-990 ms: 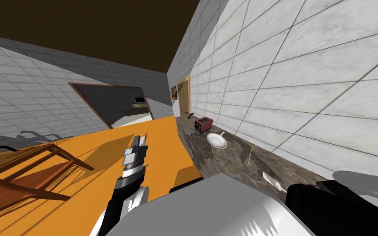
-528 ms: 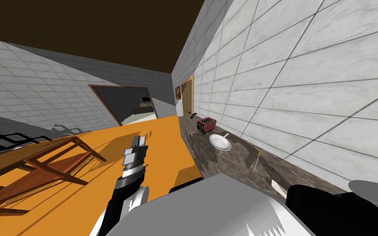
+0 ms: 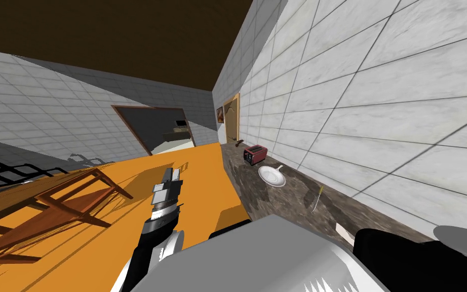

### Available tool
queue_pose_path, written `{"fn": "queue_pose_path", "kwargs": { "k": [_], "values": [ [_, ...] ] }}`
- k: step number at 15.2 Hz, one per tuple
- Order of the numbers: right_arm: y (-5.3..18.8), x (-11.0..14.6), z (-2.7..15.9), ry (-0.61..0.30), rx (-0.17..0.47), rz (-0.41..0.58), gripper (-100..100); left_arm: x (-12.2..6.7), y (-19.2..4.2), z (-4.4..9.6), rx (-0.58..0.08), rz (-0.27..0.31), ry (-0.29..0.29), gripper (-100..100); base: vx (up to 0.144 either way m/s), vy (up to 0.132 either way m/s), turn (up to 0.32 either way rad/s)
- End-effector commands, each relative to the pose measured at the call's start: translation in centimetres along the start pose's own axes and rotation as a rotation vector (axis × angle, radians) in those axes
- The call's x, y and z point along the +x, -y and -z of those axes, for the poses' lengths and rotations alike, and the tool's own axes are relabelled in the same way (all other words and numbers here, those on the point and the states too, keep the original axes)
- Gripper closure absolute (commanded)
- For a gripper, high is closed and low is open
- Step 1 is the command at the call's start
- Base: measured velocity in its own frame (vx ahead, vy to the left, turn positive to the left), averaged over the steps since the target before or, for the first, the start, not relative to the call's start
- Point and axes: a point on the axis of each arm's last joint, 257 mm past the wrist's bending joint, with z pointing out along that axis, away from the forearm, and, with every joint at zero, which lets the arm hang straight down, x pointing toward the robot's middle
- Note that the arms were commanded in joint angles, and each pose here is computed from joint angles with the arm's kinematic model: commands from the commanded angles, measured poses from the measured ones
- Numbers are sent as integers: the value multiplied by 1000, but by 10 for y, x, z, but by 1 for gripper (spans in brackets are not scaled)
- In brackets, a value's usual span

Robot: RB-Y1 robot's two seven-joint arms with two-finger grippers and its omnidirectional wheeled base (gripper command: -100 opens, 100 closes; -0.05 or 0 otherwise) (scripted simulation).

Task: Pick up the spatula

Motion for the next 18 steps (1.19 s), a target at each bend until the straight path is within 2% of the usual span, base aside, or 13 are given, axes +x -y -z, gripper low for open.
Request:
{"fn": "queue_pose_path", "kwargs": {
  "k": [1, 3, 4, 8, 9, 10, 11, 14, 15, 16, 18],
  "values": [
    [8, -11, 10, 0, -2, 19, 100, 0, 0, 0, 0, 0, 0, 0, 15, 13, -224],
    [7, -9, 8, 0, 1, 16, 100, 0, 0, 0, 0, 0, 0, 0, 11, 17, -139],
    [7, -10, 9, 0, -1, 17, -100, 0, 0, 0, 0, 0, 0, 0, 2, 6, -2],
    [-10, 15, -12, 2, -1, -28, -100, 0, 0, 0, 0, 0, 0, 0, -2, -19, 153],
    [-13, 17, -15, 2, -2, -34, -100, 0, 0, 0, 0, 0, 0, 0, -6, -29, 119],
    [-9, 12, -10, 2, -2, -26, -100, 0, 0, 0, 0, 0, 0, 0, -4, -18, 41],
    [-1, 3, -1, 1, 0, -7, 100, 0, 0, 0, 0, 0, 0, 0, 0, 0, -203],
    [7, -10, 9, 0, -1, 16, 100, 0, 0, 0, 0, 0, 0, 0, 2, 27, -187],
    [5, -4, 5, 0, 1, 6, 100, 0, 0, 0, 0, 0, 0, 0, -1, 20, -32],
    [5, 6, 7, -39, -3, 33, -100, 0, 0, 0, 0, 0, 0, 0, 75, 33, 93],
    [4, 4, 7, -30, -3, 26, -100, 0, 0, 0, 0, 0, 0, 0, 113, 45, 88]
  ]
}}
